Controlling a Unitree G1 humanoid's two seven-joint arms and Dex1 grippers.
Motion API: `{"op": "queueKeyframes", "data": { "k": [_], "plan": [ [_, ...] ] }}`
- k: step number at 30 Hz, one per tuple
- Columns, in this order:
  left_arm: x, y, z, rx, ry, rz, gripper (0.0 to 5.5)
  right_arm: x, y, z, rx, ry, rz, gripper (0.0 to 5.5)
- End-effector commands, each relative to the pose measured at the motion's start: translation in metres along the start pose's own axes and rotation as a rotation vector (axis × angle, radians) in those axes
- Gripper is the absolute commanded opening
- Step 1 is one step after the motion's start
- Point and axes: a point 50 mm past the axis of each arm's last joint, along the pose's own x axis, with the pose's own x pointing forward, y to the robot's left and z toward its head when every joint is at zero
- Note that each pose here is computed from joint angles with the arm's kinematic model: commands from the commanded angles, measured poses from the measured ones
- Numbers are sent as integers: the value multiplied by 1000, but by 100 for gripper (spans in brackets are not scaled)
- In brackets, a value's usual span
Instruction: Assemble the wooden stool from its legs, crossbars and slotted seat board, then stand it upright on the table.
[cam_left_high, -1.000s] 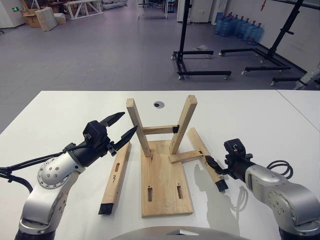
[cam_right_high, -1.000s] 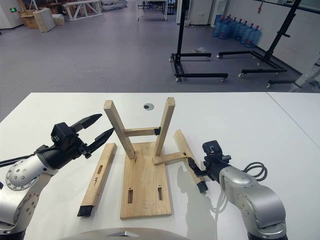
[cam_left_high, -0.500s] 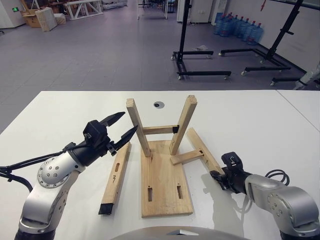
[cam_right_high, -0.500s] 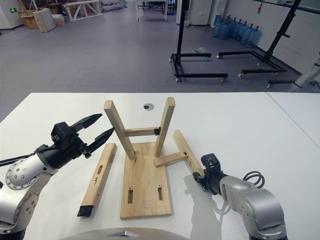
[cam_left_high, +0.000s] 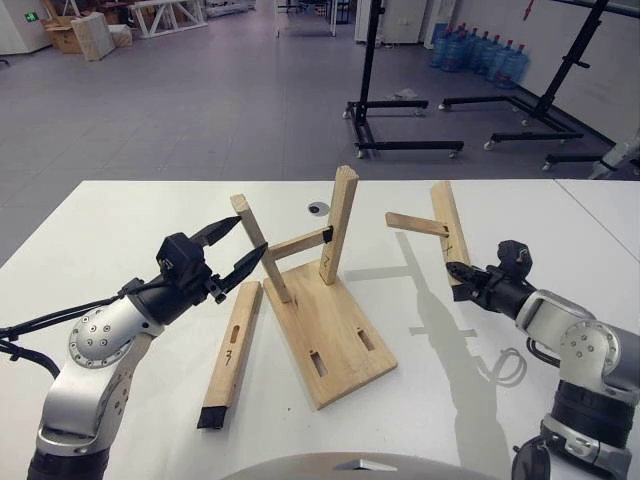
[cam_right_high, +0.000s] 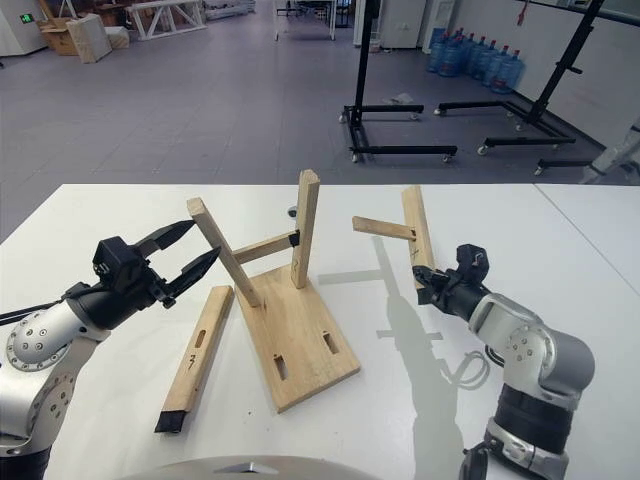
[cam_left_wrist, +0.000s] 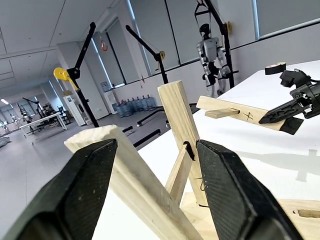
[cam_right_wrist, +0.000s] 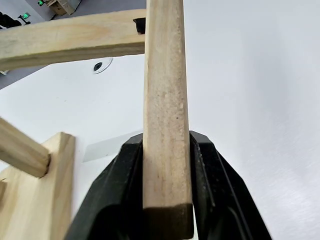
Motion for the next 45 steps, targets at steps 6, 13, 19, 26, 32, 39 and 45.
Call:
{"op": "queueKeyframes", "data": {
  "k": [6,13,19,26,32,39,45],
  "plan": [
    [5,10,7,-48,-65,-88,291,-18,39,52,180,-218,693,103],
    [-6,18,41,-513,-389,-518,291,-66,115,68,238,-148,1619,103],
    [21,40,61,-706,-506,-735,352,-55,160,44,319,104,1913,103],
    [45,31,65,-824,-432,-918,407,-32,173,23,375,199,1925,103],
    [58,33,70,-870,-433,-965,407,-26,178,7,376,309,1950,103],
    [65,21,82,-880,-430,-1065,407,-15,182,-5,409,387,1935,103],
    [68,17,87,-883,-424,-1096,407,-15,182,-10,419,415,1948,103]
  ]
}}
